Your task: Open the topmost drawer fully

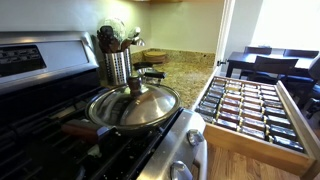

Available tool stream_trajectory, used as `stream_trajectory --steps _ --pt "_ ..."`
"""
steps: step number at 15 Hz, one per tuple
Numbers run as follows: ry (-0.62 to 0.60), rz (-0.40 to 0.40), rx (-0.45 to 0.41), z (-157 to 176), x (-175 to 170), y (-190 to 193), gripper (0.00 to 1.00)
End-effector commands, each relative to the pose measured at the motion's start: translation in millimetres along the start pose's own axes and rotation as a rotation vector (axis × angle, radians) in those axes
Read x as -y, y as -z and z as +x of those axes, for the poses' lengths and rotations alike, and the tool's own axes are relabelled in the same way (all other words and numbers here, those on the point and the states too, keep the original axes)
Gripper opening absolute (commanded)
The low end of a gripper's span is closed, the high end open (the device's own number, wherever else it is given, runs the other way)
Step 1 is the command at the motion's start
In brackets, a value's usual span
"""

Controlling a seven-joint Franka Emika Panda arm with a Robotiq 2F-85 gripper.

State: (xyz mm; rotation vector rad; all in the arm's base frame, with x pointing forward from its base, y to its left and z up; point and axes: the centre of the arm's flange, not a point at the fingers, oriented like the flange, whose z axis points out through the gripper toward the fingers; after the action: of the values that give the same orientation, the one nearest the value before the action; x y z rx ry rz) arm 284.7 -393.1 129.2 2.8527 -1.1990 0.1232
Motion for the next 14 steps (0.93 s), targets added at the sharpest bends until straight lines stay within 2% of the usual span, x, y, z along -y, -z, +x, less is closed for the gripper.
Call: stream_trajectory --steps 1,8,14 --pt "0.040 -0.028 -0.055 -26.6 -0.6 34.1 1.00" --pt "0.078 0.021 -0.103 -32.5 11.1 79.2 1.00" --pt "0.131 0.099 -0.115 -32.8 31.4 115.7 1.00"
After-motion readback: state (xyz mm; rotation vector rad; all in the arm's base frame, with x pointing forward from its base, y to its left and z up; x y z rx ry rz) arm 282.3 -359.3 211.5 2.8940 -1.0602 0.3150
